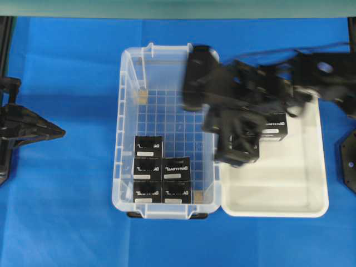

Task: Pick the box from inside the plastic case
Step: 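Move the right gripper over the black boxes in the clear case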

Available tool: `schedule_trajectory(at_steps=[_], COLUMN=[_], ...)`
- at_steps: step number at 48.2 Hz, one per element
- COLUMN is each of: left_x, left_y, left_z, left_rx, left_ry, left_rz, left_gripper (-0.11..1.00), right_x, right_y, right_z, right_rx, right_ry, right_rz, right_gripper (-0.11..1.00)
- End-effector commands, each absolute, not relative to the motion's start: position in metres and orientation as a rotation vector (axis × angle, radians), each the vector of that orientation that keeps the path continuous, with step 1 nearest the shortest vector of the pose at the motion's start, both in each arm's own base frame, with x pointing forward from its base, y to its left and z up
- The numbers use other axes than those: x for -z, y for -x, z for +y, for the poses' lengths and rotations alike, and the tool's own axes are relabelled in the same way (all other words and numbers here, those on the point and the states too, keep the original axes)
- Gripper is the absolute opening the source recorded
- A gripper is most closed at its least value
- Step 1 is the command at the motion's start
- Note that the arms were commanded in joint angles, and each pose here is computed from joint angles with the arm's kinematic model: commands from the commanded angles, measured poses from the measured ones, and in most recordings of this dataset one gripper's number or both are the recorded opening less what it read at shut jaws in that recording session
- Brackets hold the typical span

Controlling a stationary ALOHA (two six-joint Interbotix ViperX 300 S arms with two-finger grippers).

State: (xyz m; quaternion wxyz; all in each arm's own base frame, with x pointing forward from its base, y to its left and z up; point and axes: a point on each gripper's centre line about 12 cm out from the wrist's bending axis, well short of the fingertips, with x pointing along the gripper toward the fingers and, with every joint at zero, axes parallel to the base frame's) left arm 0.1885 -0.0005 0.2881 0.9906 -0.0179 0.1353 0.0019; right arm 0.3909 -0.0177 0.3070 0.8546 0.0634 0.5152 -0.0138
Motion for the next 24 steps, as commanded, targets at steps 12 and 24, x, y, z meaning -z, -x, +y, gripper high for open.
schedule_trajectory(at_steps=[12,24], left_x=[-0.306,-0.312], left_y=[-0.184,-0.183], left_z=[0.003,0.003], left_rx=[-0.022,-0.021], left_ry=[0.037,0.040], left_rz=[0.265,0.253], left_gripper=[-0.06,-0.06], right_x=[-0.294,-0.265], right_y=[-0.445,-0.470], right_z=[-0.036,-0.035], right_rx=[-0.049,-0.108], right_ry=[-0.034,-0.036], right_rz=[1.258,1.297], right_gripper=[0.02,0.23])
